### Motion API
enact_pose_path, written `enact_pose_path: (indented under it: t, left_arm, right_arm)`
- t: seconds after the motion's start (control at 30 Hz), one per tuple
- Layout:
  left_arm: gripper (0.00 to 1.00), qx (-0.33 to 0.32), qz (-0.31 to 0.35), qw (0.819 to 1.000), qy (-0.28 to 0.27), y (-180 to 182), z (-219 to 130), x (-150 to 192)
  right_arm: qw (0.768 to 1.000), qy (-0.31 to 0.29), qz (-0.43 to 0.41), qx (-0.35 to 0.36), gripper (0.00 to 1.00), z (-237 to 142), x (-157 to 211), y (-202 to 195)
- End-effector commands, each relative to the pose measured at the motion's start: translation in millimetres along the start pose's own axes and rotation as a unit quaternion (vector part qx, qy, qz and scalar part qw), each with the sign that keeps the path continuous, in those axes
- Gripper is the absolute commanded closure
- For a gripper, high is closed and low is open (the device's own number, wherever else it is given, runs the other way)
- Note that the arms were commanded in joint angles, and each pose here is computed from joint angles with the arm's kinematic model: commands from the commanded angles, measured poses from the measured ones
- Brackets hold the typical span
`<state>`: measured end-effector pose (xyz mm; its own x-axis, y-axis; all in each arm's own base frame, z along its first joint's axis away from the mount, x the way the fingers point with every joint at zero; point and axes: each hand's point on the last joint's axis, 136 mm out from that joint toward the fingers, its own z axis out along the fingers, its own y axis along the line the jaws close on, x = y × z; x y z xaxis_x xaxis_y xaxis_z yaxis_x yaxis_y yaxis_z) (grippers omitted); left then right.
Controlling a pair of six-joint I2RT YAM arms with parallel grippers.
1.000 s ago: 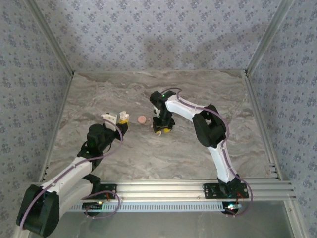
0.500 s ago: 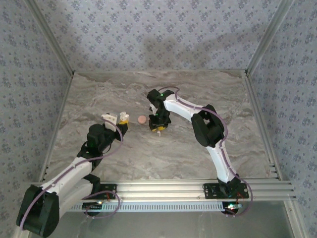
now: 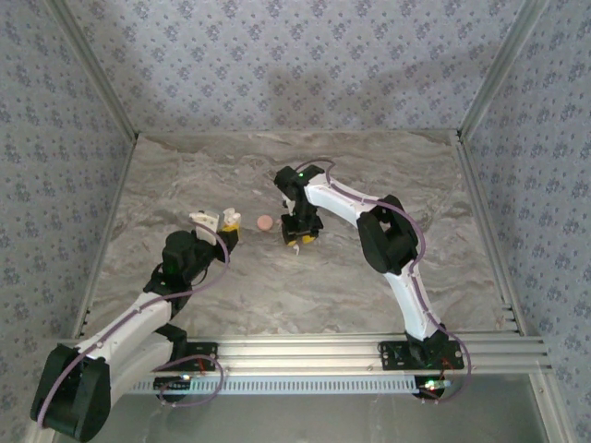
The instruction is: Insert the wireless bluetooth earbuds into the charging case
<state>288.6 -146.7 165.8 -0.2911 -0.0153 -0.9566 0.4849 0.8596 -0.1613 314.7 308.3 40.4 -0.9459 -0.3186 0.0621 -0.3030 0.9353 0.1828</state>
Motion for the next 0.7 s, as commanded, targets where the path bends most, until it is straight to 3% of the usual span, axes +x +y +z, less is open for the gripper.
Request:
enact_pose_path:
  t: [0.0,0.67]
  left_arm:
    - [0.87,0.003,0.010,1.000,-0.019,-2,-2,-13]
    - [0.87,0.002,0.012,1.000,-0.020,-2,-2,-15]
  right_arm:
    - [1.000,0.001,0.011,0.015,0.57,-10,3,-3]
    - [1.000,0.021,-0.001,0.003,0.65,14,-2,7]
